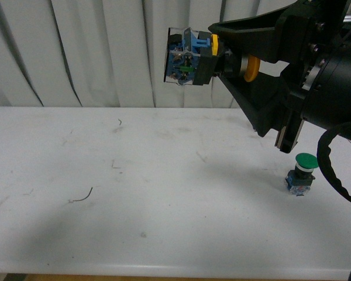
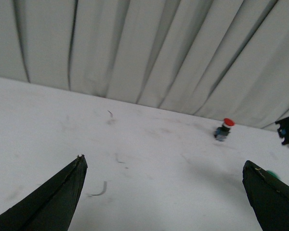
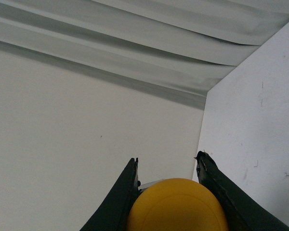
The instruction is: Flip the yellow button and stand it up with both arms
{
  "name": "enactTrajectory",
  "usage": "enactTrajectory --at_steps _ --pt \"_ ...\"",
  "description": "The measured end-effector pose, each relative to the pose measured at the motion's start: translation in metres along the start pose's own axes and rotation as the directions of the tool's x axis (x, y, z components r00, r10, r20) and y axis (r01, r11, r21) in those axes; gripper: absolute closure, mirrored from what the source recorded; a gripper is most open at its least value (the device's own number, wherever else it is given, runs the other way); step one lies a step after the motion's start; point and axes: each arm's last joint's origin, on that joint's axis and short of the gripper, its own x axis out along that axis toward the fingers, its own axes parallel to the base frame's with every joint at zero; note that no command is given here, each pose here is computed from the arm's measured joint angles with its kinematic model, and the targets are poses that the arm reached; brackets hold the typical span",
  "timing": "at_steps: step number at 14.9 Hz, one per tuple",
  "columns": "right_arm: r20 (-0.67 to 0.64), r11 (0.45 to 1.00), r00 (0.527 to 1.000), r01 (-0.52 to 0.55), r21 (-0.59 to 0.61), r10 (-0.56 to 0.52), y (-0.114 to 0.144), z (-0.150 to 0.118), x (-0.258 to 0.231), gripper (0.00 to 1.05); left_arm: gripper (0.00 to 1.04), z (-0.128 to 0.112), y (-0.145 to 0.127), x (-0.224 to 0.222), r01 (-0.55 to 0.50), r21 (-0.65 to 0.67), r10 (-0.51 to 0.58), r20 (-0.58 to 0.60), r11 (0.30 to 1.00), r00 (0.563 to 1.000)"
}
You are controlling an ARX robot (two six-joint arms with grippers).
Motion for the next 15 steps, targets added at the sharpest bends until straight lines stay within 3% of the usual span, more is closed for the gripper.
enactTrajectory --at_steps 2,4,6,7,14,15 --pt "0.001 1.000 1.000 -0.004 -0.013 0.004 0.001 0.000 0.000 0.70 0.07 0.005 -0.002 -0.027 -0.097 0.189 0.082 0.088 0.977 0.993" --pt "0.002 1.000 1.000 -0.012 -0.023 0.012 0.003 0.001 0.001 0.70 0.07 0.007 0.000 -0.034 -0.172 0.232 0.142 0.143 0.957 0.980" --pt "0.002 1.000 1.000 -0.015 -0.026 0.015 0.005 0.001 0.001 0.70 0.07 0.003 0.001 -0.033 -0.184 0.258 0.156 0.126 0.948 0.980" --pt "0.003 0.999 1.000 -0.017 -0.028 0.017 0.005 0.001 0.001 0.70 0.19 -0.002 0.008 -0.033 -0.135 0.271 0.125 0.055 0.953 0.991" --pt "0.004 0.999 1.000 -0.021 -0.048 0.021 0.007 0.002 0.001 0.70 1.03 -0.015 0.035 -0.035 -0.091 0.226 0.081 0.055 0.970 0.995" --pt "0.004 0.999 1.000 -0.021 -0.048 0.022 0.007 0.002 0.001 0.70 1.03 -0.015 0.042 -0.036 -0.111 0.224 0.100 0.062 0.968 0.993"
